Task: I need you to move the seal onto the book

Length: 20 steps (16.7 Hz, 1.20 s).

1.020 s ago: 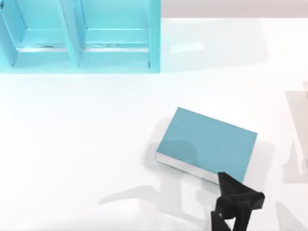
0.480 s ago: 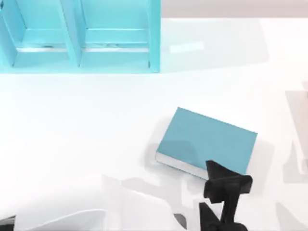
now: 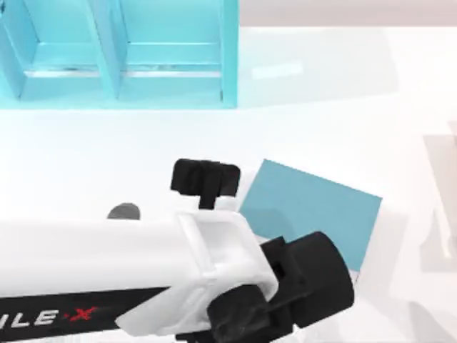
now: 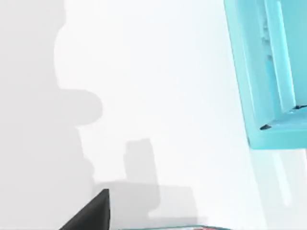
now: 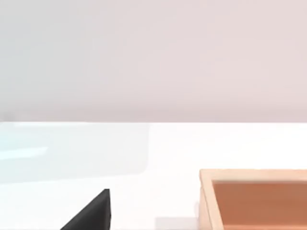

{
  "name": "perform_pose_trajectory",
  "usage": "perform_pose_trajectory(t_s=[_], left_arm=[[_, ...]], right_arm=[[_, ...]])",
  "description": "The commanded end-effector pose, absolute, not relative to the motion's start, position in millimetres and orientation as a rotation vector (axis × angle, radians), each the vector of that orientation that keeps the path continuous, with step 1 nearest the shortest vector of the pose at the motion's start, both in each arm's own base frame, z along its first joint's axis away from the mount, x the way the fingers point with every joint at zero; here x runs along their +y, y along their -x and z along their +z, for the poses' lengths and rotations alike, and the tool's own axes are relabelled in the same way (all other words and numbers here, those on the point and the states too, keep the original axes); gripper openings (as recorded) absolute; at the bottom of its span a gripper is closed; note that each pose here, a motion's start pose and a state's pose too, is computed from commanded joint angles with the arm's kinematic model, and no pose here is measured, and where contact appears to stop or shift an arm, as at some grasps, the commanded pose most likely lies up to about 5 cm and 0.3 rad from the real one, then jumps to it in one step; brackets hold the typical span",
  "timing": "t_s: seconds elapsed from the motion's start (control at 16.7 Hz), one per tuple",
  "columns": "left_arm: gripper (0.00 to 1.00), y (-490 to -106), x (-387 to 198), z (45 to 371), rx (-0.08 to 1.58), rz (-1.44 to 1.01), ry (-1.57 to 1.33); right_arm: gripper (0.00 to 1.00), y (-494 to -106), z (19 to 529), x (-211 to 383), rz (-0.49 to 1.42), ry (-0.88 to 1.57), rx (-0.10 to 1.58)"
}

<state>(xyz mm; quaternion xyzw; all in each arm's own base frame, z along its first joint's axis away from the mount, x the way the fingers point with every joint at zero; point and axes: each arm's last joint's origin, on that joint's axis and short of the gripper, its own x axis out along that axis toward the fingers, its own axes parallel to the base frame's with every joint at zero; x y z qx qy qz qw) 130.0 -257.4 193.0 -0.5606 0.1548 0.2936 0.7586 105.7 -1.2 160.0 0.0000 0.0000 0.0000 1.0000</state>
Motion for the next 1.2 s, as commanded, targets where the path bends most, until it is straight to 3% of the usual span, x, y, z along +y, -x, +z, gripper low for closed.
perform_pose_trajectory(t_s=[0.24, 0.54, 0.84, 1.2], left_arm=[[1.00, -147, -173, 205, 0.564, 0.626, 1.014], [1.00, -137, -85, 192, 0.703, 0.355, 0.758], [1.00, -119, -35, 168, 0.511, 0.069, 0.463], [1.00, -109, -8, 158, 0.135, -0.015, 0.120]], right_arm=[[1.00, -106, 160, -1, 0.000, 0.000, 0.000], [1.00, -106, 160, -1, 0.000, 0.000, 0.000], [1.00, -106, 160, -1, 0.000, 0.000, 0.000], [1.00, -106, 160, -1, 0.000, 0.000, 0.000]])
